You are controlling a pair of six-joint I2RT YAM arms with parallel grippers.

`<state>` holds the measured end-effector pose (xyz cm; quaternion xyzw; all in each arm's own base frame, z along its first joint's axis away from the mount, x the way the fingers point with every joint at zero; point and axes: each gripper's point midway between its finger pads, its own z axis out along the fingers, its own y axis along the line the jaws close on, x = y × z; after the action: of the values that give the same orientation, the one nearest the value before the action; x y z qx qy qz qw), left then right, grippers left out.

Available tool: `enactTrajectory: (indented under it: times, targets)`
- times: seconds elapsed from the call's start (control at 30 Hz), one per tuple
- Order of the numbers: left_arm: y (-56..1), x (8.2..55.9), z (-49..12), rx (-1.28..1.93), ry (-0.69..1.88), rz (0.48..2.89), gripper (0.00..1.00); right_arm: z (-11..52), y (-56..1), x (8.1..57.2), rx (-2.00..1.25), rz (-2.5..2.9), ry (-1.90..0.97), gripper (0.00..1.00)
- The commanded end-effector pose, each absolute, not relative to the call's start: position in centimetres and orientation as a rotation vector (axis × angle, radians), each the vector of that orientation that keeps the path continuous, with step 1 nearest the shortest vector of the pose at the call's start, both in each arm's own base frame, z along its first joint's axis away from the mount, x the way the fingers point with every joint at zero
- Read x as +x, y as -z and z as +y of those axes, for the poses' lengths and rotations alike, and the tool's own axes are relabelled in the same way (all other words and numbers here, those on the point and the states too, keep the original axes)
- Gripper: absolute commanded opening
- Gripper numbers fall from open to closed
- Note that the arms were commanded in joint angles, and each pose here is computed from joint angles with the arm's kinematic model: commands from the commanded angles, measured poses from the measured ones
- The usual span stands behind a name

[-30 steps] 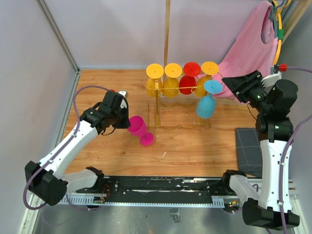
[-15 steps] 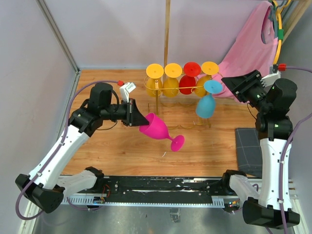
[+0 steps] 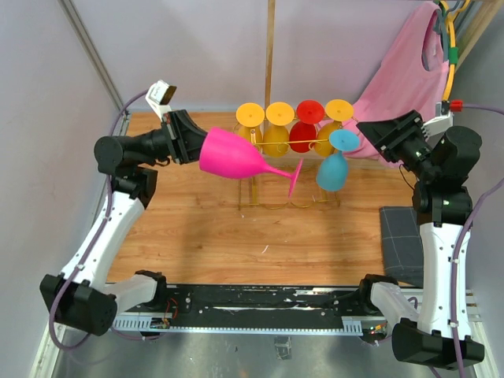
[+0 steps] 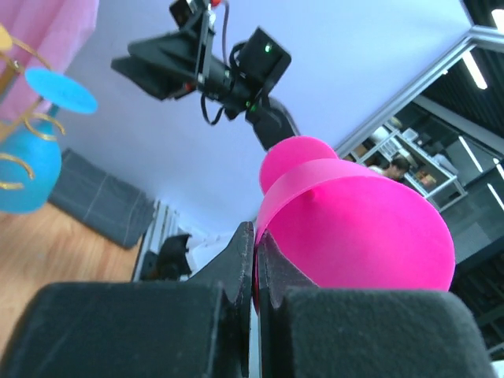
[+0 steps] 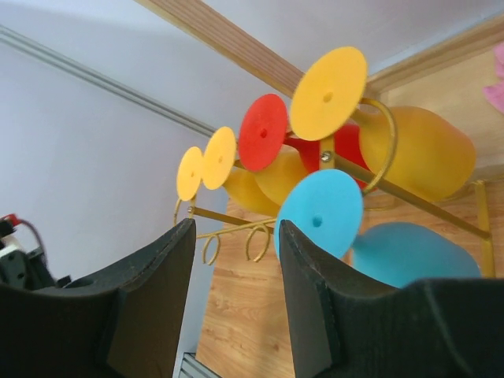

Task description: Place the wine glass upside down on the wine glass rack

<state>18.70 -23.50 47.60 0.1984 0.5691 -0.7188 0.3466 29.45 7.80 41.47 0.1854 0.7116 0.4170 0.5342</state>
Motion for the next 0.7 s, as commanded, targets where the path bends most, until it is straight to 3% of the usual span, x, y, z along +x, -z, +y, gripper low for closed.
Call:
enactTrajectory:
  times: [0.0, 0.27, 0.67]
  targets:
    - [-50.7, 17.8, -21.1, 0.529, 1.983, 1.294, 0.0, 9.0, -45.2, 28.9, 0.302, 1.56, -1.103, 0.48]
    - [-52.7, 19.3, -17.7, 0.462, 2.189, 1.052, 0.0, 13.8, -51.4, 26.3, -0.03, 1.375, -1.338, 0.48]
    - [-54.6, 21.0, -16.5, 0.353, 2.315, 0.938, 0.0, 23.4, -57.3, 20.5, -0.509, 1.068, -1.842, 0.48]
